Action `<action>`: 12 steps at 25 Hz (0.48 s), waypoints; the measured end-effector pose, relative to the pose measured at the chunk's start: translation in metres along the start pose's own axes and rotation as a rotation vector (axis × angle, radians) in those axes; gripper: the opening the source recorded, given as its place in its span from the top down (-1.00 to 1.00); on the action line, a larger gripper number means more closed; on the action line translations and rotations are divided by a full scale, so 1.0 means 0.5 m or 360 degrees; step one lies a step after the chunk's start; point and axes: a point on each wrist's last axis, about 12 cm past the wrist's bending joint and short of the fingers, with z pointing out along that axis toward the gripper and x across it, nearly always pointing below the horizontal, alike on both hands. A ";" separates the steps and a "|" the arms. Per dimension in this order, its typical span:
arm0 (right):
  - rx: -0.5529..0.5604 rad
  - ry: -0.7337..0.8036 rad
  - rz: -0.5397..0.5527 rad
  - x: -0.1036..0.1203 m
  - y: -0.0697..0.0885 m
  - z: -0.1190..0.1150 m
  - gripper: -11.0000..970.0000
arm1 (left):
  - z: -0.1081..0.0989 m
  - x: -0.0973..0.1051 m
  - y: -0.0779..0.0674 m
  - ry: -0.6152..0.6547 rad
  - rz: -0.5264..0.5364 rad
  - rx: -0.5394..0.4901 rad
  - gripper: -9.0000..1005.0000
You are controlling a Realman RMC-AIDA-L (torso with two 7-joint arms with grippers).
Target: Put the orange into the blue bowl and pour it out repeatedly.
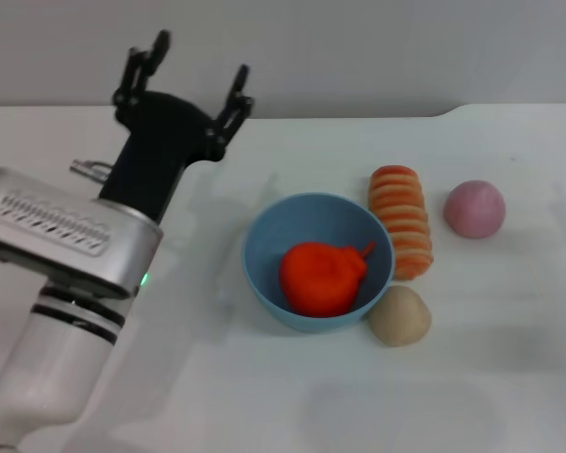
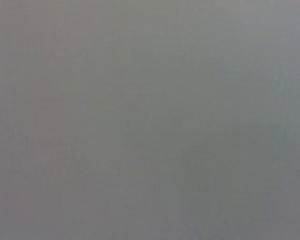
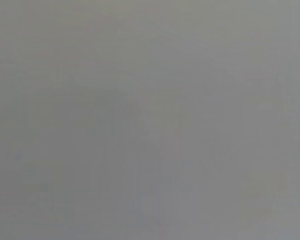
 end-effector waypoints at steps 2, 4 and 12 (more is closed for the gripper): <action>0.0104 -0.0002 0.0027 0.008 -0.002 -0.015 -0.40 | -0.006 0.009 0.002 0.0040 -0.0027 -0.0023 -0.62; 0.0165 0.0008 0.0063 0.016 -0.001 -0.030 -0.40 | -0.015 0.021 0.005 0.0083 -0.0028 -0.0030 -0.62; 0.0189 0.0038 0.0090 0.024 0.002 -0.044 -0.40 | -0.023 0.037 0.002 0.0141 0.0000 0.0008 -0.61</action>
